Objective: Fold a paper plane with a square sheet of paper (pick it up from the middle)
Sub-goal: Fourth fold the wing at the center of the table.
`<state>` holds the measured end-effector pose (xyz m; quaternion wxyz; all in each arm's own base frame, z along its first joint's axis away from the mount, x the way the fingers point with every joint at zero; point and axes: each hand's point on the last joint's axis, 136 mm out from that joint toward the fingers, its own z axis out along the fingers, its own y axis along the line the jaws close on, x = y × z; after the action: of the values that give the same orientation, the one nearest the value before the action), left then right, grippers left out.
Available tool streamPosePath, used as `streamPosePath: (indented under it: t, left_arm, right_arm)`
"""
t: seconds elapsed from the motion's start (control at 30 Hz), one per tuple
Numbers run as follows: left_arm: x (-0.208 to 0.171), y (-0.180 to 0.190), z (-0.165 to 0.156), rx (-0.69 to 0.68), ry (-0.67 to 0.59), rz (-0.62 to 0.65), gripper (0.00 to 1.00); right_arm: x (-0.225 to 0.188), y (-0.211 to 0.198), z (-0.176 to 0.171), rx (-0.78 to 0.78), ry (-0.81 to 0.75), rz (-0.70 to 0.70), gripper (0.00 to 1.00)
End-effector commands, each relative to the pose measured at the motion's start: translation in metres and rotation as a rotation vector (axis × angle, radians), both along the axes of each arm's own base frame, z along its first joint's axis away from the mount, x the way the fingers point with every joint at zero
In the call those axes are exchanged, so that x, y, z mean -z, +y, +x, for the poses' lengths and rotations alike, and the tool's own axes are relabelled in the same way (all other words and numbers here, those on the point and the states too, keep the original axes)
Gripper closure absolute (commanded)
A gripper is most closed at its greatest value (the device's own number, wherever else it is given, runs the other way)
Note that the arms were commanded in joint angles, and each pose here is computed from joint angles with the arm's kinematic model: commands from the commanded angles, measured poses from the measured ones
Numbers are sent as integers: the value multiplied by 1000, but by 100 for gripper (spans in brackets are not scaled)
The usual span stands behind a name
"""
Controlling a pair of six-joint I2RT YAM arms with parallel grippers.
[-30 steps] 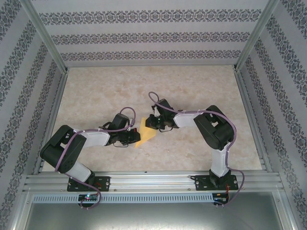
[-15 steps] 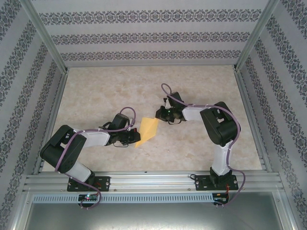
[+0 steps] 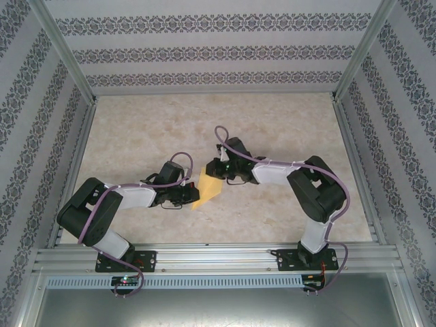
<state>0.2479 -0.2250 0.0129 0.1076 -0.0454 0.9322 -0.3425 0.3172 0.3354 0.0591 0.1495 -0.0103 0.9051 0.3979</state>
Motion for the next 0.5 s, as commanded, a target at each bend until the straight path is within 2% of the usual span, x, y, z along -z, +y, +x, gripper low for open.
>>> streamPosePath:
  t: [0.0, 0.27, 0.47]
  left_arm:
    - [63, 50, -61, -8, 237, 262, 100]
    - [54, 42, -60, 5, 233, 216, 100]
    - [4, 23, -41, 12, 136, 116, 100]
  right_arm:
    - [25, 3, -7, 20, 57, 0, 91]
    - [84, -23, -22, 55, 168, -123, 92]
    - [91, -30, -28, 50, 185, -131, 92]
